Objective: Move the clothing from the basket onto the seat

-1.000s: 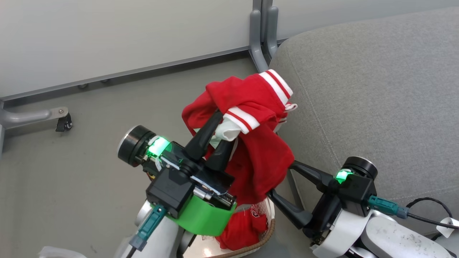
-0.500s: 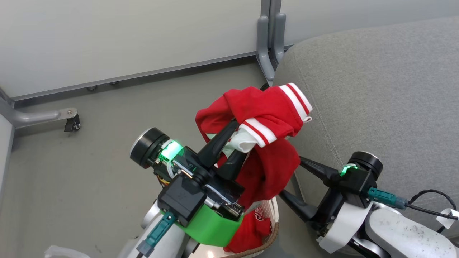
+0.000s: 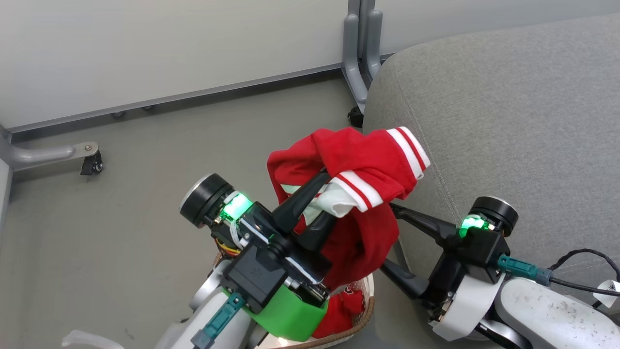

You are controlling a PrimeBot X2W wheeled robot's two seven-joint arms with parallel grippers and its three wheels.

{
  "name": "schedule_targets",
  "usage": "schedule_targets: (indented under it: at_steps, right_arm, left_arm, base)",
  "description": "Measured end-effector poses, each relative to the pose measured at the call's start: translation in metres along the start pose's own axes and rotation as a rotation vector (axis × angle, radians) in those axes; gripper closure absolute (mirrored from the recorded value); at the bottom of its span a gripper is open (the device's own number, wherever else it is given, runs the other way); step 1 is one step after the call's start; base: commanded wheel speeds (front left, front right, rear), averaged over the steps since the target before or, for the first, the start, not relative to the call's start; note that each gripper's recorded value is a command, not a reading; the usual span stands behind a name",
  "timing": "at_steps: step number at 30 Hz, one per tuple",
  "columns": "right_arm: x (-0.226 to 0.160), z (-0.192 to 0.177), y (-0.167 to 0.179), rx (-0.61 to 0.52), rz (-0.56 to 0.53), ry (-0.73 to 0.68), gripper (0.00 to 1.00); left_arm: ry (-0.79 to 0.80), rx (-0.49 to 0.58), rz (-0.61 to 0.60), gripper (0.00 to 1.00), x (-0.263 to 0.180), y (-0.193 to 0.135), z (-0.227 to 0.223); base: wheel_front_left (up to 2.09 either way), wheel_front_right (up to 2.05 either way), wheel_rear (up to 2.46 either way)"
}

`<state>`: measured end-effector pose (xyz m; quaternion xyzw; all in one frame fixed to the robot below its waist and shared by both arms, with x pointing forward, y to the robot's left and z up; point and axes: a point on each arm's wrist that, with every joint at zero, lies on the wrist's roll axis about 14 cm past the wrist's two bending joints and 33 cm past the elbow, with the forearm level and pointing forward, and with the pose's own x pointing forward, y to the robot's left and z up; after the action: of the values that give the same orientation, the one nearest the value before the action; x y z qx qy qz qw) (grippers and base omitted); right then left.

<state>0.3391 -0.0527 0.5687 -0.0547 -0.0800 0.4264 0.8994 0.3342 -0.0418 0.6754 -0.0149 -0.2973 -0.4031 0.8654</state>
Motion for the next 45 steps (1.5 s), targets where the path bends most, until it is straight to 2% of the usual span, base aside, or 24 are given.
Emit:
schedule_targets:
  at_steps: [12,26,27,28,29,45]
  right_arm:
    - [0.015,-0.002,0.039,-0.011,0.16,0.008,0.0]
    - [0.041,0.01,0.056,0.066,0.175,-0.059,0.0]
    - [0.042,0.011,0.056,0.067,0.173,-0.062,0.05]
    - [0.044,0.011,0.056,0.069,0.17,-0.066,0.64]
    - [0.046,0.013,0.056,0.074,0.164,-0.074,1.0]
    - [0.044,0.017,0.039,0.084,0.067,-0.105,1.0]
  left_arm:
    - [0.015,0.011,0.014,1.0,-0.001,0.005,-0.004]
    - [0.032,0.028,0.05,1.0,-0.001,0.012,-0.008]
    - [0.034,0.03,0.055,1.0,-0.001,0.013,-0.009]
    - [0.037,0.032,0.058,1.0,-0.002,0.014,-0.01]
    - [0.04,0.035,0.06,1.0,-0.002,0.014,-0.01]
    - [0.056,0.037,0.095,1.0,-0.008,0.021,-0.012]
  base:
    - [0.0,0.0,0.0]
    - [0.0,0.0,0.0]
    - [0.0,0.0,0.0]
    - [0.0,0.0,0.0]
    - [0.0,0.0,0.0]
    - [0.0,0.0,0.0]
